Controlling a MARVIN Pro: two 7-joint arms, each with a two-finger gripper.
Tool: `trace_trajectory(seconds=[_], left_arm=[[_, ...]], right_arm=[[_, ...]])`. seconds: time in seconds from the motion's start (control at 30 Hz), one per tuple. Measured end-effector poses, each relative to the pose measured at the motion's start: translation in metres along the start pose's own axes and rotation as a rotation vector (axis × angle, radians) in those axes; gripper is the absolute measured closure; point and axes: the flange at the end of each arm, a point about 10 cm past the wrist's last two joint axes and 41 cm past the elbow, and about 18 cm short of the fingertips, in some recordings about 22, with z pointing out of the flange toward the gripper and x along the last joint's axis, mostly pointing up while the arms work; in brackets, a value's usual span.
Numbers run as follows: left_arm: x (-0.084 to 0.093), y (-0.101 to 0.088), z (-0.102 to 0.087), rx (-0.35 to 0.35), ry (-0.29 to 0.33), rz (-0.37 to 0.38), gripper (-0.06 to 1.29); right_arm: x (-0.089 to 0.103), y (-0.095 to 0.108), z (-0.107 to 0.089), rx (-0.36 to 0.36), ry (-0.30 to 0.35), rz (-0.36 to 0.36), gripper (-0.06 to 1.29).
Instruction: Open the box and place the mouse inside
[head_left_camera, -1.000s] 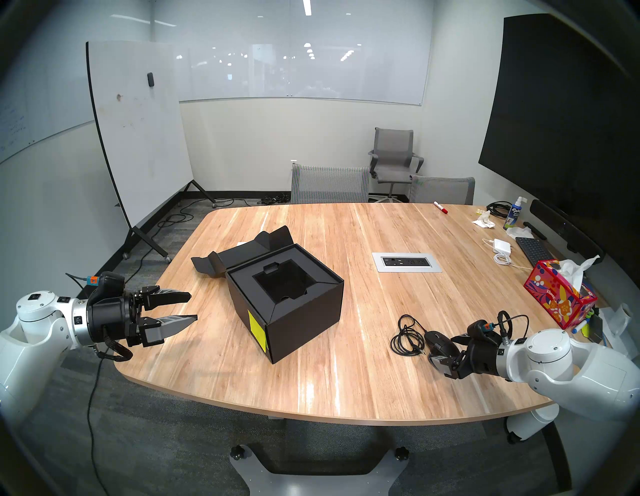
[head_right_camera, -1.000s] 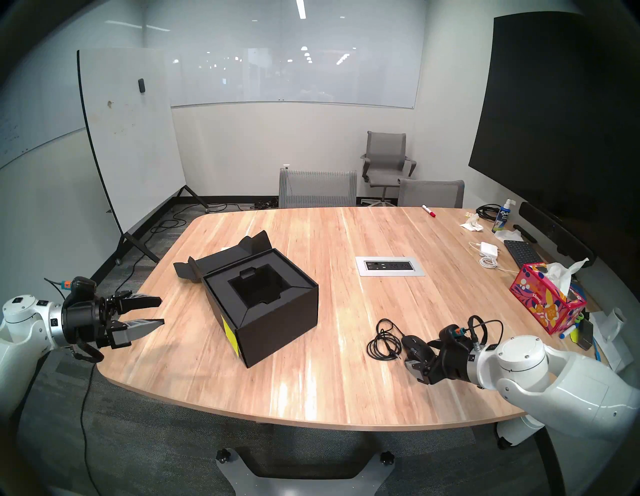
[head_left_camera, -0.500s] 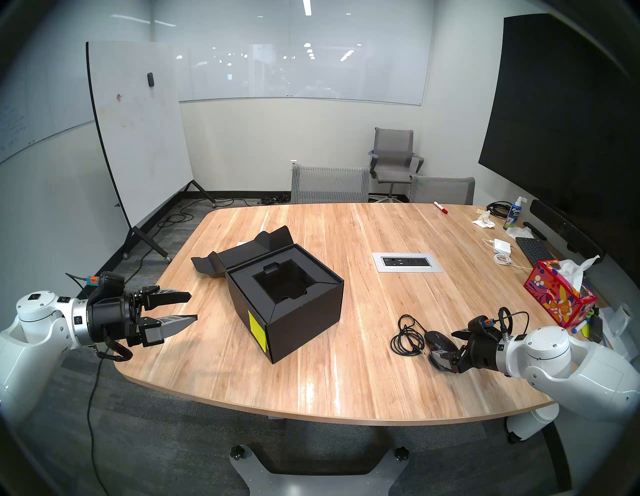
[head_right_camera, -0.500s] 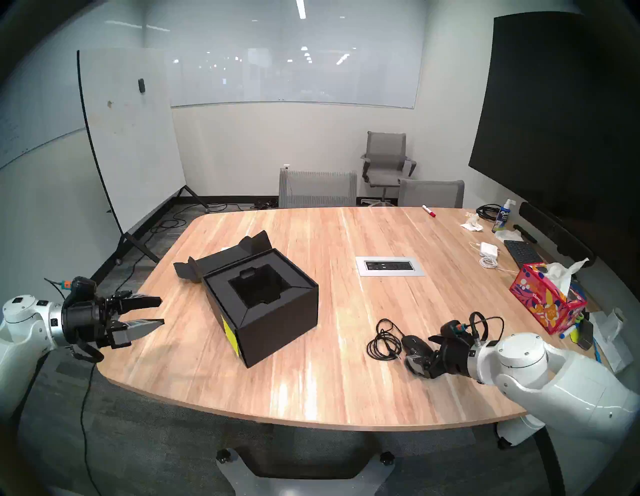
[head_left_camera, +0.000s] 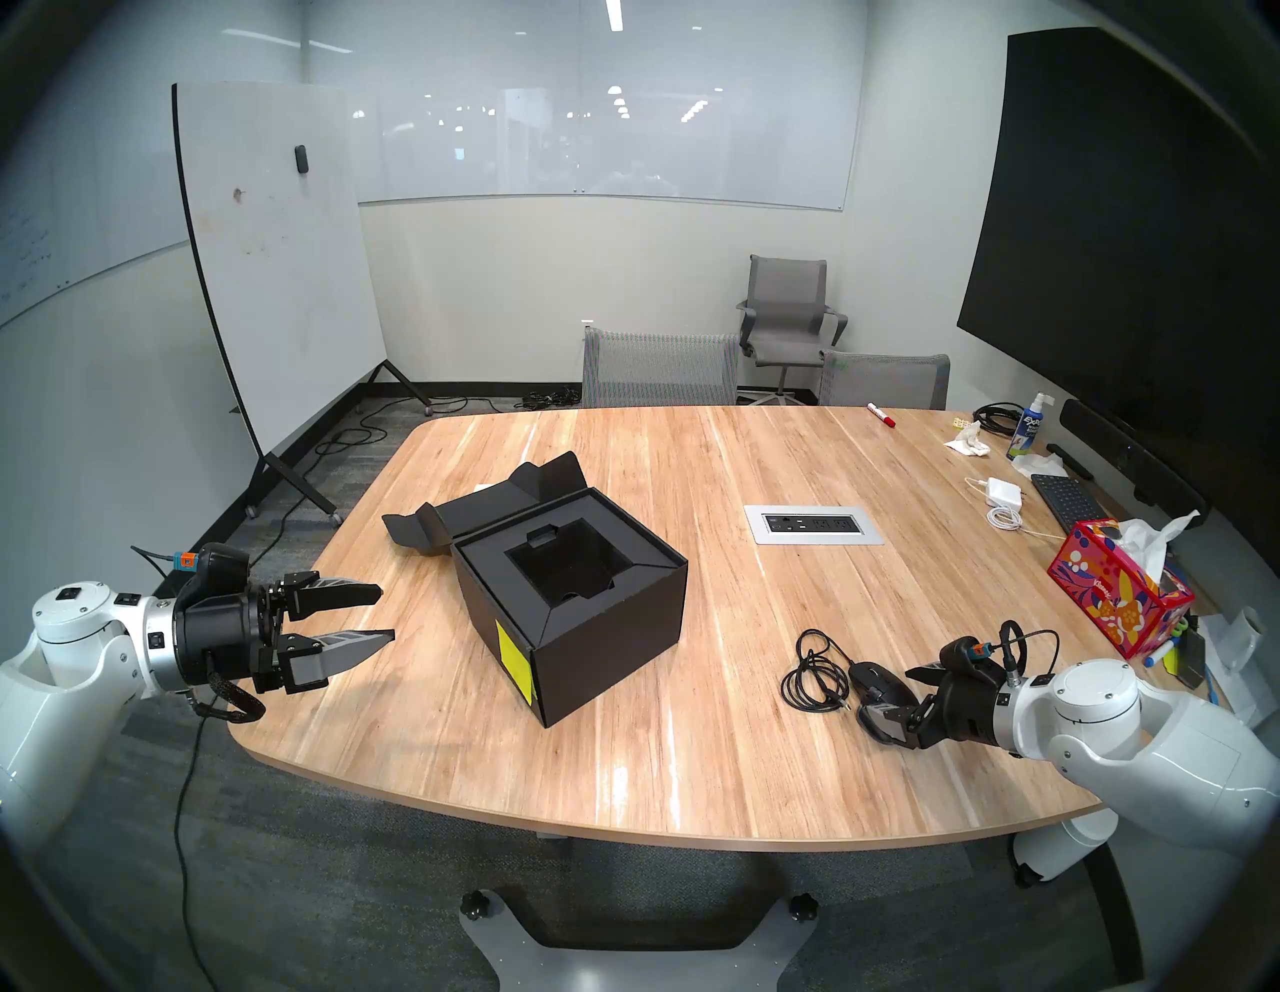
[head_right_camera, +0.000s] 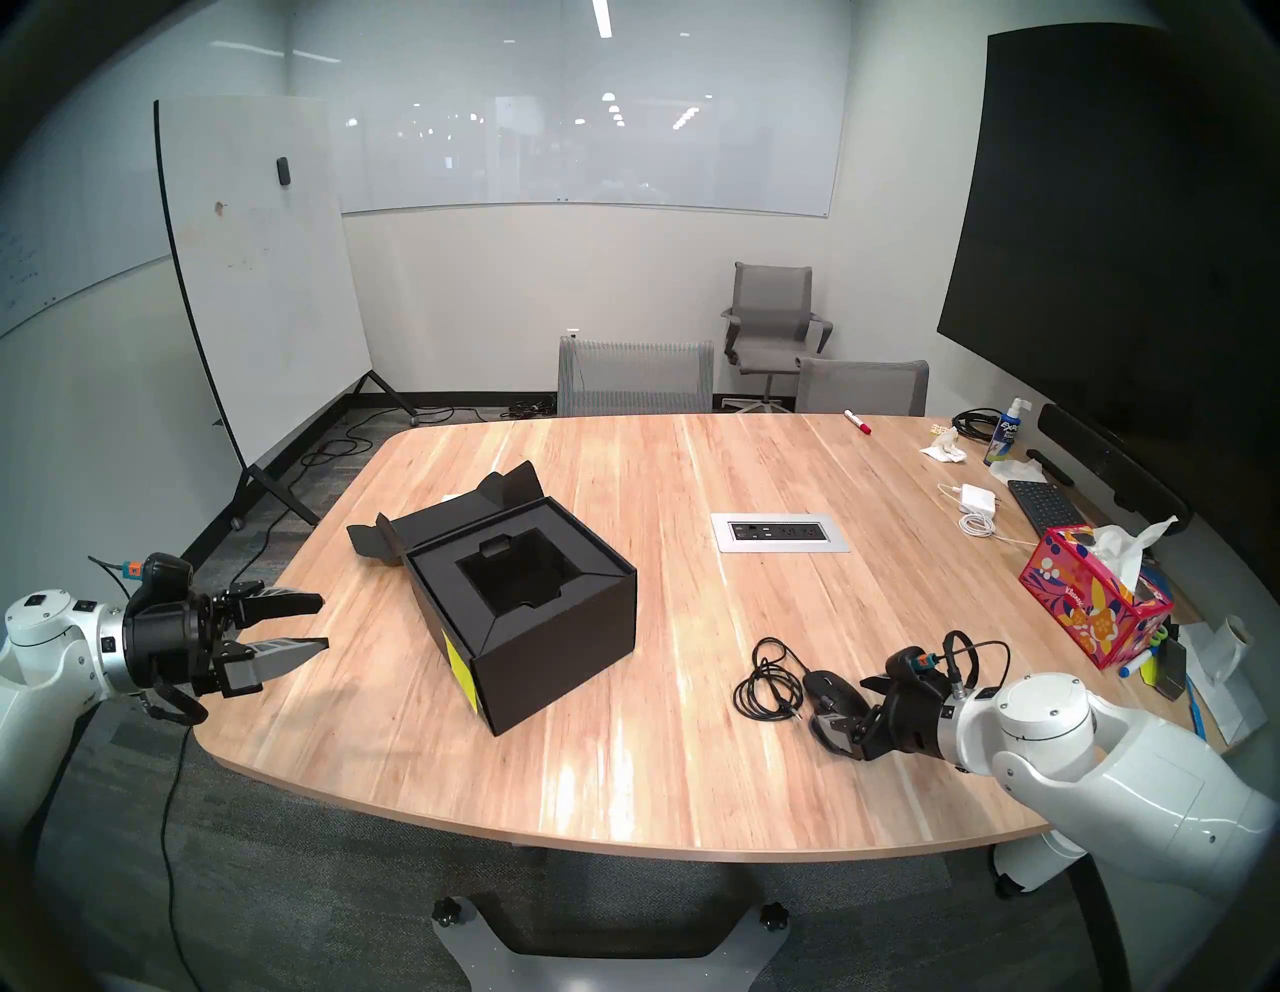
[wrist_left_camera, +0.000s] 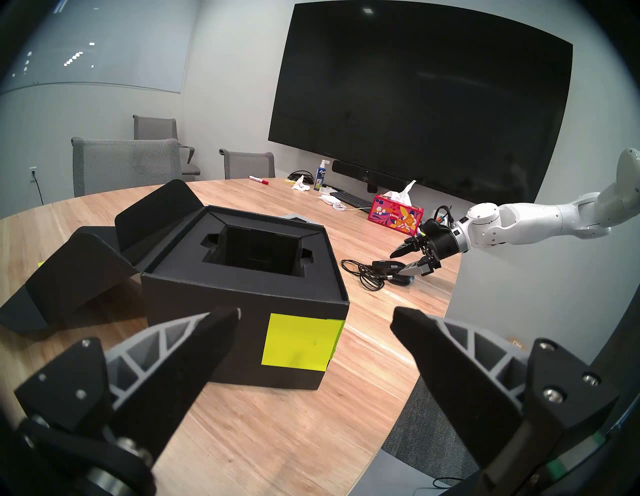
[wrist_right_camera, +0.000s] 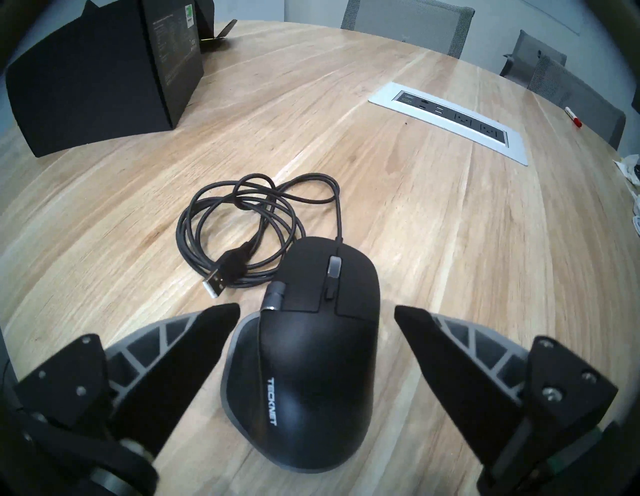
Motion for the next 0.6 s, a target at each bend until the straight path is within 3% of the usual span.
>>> trace_trajectory(seconds=[0.6], left_arm=[[0.000,0.000,0.000,0.001,0.000,0.000,0.02]], right_arm=[[-0.011,-0.006,0.011,0.017,0.002,0.005,0.00]])
